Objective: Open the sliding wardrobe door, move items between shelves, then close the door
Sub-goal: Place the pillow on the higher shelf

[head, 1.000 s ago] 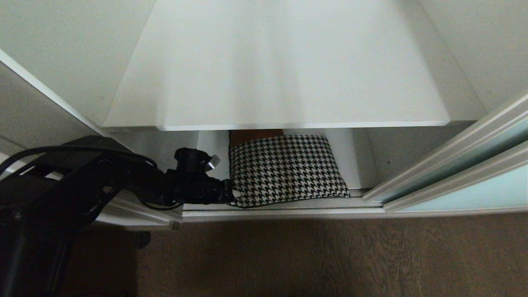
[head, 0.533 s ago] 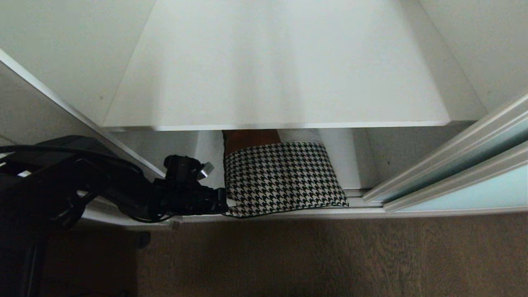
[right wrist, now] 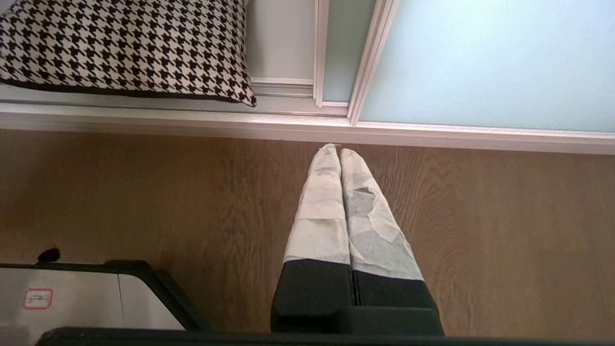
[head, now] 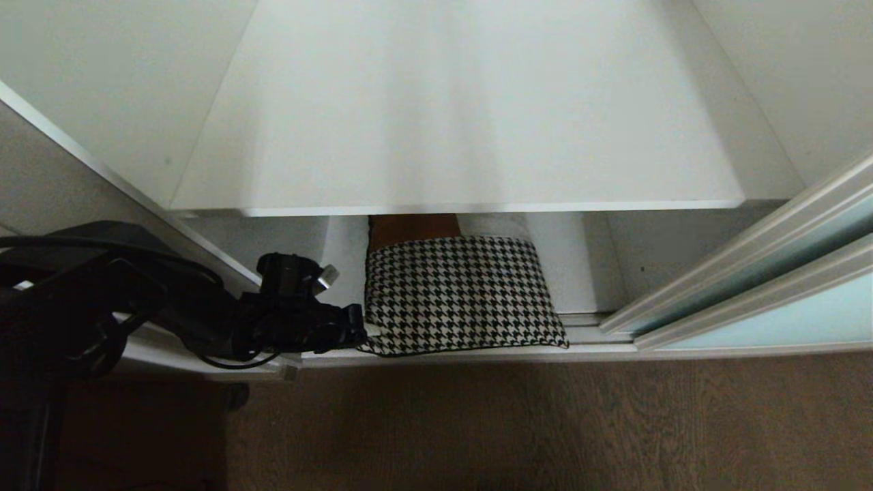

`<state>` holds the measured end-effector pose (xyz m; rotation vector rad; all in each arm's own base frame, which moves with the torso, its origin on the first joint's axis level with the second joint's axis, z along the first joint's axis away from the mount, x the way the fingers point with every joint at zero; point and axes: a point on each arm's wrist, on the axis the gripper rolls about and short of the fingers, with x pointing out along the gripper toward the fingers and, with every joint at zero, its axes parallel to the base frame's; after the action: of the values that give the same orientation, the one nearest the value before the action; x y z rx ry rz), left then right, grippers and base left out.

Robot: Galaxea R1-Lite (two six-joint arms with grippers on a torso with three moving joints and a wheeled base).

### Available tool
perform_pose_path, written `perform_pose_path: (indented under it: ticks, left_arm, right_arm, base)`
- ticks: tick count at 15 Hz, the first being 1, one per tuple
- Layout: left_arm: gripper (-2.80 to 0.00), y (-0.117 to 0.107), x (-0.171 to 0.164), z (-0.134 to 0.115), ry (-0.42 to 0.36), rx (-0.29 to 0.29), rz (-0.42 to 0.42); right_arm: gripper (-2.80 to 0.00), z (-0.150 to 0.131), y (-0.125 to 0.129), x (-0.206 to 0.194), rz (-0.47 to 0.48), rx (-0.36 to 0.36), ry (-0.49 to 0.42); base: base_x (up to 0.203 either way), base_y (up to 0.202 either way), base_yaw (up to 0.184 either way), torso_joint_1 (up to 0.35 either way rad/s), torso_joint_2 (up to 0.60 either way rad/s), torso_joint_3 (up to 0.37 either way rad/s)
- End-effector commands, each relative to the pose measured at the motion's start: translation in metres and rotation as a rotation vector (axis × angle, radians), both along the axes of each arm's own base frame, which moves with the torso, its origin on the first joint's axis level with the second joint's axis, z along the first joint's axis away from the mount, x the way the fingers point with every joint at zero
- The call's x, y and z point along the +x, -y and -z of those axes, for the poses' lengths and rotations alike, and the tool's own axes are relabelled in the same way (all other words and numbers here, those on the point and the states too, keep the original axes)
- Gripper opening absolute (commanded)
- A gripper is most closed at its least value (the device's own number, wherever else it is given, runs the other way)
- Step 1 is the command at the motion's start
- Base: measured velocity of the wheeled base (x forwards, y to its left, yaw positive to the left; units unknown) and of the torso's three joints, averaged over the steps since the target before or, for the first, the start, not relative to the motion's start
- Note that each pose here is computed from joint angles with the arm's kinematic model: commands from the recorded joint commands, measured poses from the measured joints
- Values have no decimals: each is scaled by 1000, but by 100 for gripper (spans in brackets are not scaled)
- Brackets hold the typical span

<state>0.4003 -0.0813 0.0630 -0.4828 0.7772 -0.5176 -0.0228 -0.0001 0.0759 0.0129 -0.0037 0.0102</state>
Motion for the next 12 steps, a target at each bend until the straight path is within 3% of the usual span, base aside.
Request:
perform_pose_path:
  ticks: [1, 10, 12]
  left_arm:
    - [-280, -1, 0, -3, -2, -17, -11]
    - [-280, -1, 0, 10, -45, -35, -27]
    - [-280, 0, 2, 16, -48, -36, -26]
  right_arm:
    - [-280, 0, 0, 0, -2, -11, 6]
    - [-280, -1, 0, -2, 12, -5, -13]
    - [-280, -30, 1, -6, 18, 6, 3]
  base:
    - [0, 0, 0, 0, 0, 0]
    - [0, 0, 0, 0, 0, 0]
    - [0, 0, 0, 0, 0, 0]
